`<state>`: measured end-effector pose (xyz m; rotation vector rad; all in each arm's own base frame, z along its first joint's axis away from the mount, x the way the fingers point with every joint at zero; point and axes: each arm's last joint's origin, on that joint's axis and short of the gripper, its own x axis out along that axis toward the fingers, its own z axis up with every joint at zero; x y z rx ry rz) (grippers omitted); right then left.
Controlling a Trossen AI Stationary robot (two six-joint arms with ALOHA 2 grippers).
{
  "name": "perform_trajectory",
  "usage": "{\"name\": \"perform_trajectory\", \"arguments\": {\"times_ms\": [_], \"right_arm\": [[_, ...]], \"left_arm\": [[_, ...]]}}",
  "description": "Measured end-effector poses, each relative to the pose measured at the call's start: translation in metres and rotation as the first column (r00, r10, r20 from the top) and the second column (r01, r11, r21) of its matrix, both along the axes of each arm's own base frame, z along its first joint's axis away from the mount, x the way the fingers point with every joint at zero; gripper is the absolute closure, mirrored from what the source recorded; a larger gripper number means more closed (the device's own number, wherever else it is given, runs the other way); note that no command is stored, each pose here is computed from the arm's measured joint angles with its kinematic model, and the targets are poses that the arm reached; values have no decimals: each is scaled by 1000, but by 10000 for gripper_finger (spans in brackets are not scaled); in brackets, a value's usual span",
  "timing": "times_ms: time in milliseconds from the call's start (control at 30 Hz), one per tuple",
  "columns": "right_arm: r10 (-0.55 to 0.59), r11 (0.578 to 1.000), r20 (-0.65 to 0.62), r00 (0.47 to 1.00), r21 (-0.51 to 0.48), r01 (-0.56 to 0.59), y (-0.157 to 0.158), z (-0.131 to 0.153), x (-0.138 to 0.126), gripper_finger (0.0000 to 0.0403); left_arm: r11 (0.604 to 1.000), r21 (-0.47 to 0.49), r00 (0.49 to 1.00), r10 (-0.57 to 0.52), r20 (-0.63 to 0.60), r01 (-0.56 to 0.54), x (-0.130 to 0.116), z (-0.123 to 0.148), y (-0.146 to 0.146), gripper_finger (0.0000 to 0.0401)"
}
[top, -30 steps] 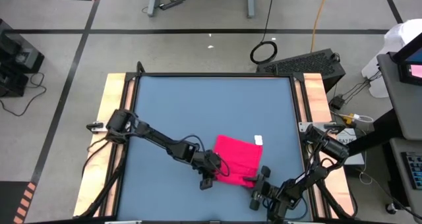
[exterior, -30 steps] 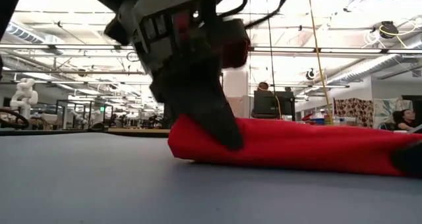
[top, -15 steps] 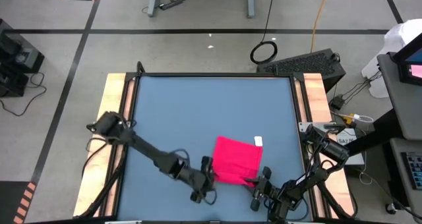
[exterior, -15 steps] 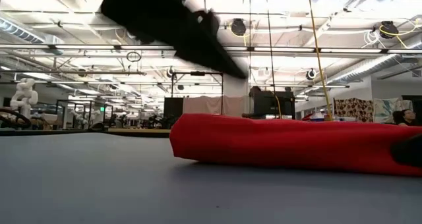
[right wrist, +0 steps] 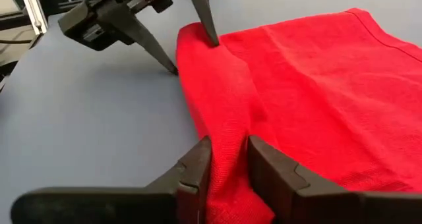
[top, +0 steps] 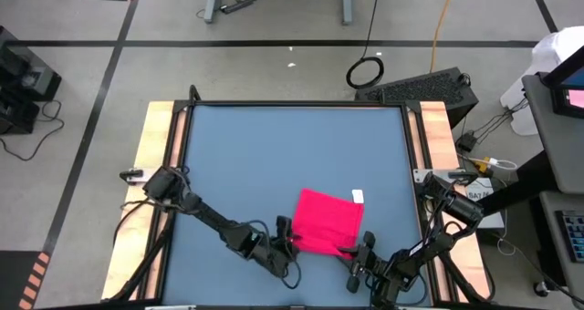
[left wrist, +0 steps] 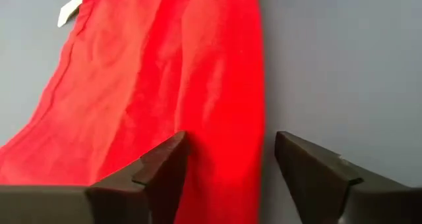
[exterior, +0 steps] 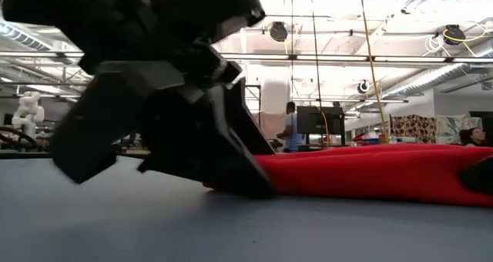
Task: Roll towel
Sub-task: Roll the red towel
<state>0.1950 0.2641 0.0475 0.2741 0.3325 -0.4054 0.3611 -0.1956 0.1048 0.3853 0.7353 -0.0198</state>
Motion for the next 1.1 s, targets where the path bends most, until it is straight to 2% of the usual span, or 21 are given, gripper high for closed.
{"name": "perform_trajectory", "arguments": {"times_ms": [133, 233, 367, 433, 600, 800, 900, 1000, 1100], "right_arm": [[5, 1000, -2, 1000, -7, -5, 0, 1, 0, 321], [72, 997, -49, 996, -28, -74, 5, 8, -2, 314], [195, 971, -120, 973, -114, -209, 13, 30, -10, 276], [240, 954, -123, 963, -155, -258, 16, 46, -14, 250], [284, 921, -98, 954, -248, -299, 21, 66, -19, 194], [285, 898, -139, 948, -307, -315, 21, 43, -8, 180], [247, 882, -141, 959, -377, -283, 18, 35, -2, 183], [214, 853, -147, 966, -454, -258, 17, 35, 3, 187], [181, 847, -164, 970, -475, -239, 10, 33, 7, 189]], "left_arm": [[999, -48, 1000, -4, -14, 3, 5, -1, 7, 221], [995, -98, 999, -28, -35, 25, 9, 0, 13, 281], [973, -232, 997, -27, -71, 10, 16, 2, 25, 364], [948, -319, 995, -21, -96, -11, 21, 3, 34, 386], [849, -527, 985, -45, -166, -50, 31, 3, 58, 368], [731, -677, 970, -92, -223, -87, 39, 3, 84, 375], [674, -729, 964, -97, -247, -119, 41, 3, 95, 382], [645, -750, 960, -84, -265, -151, 43, 2, 105, 383], [623, -759, 957, -56, -285, -190, 44, 2, 113, 382]]}}
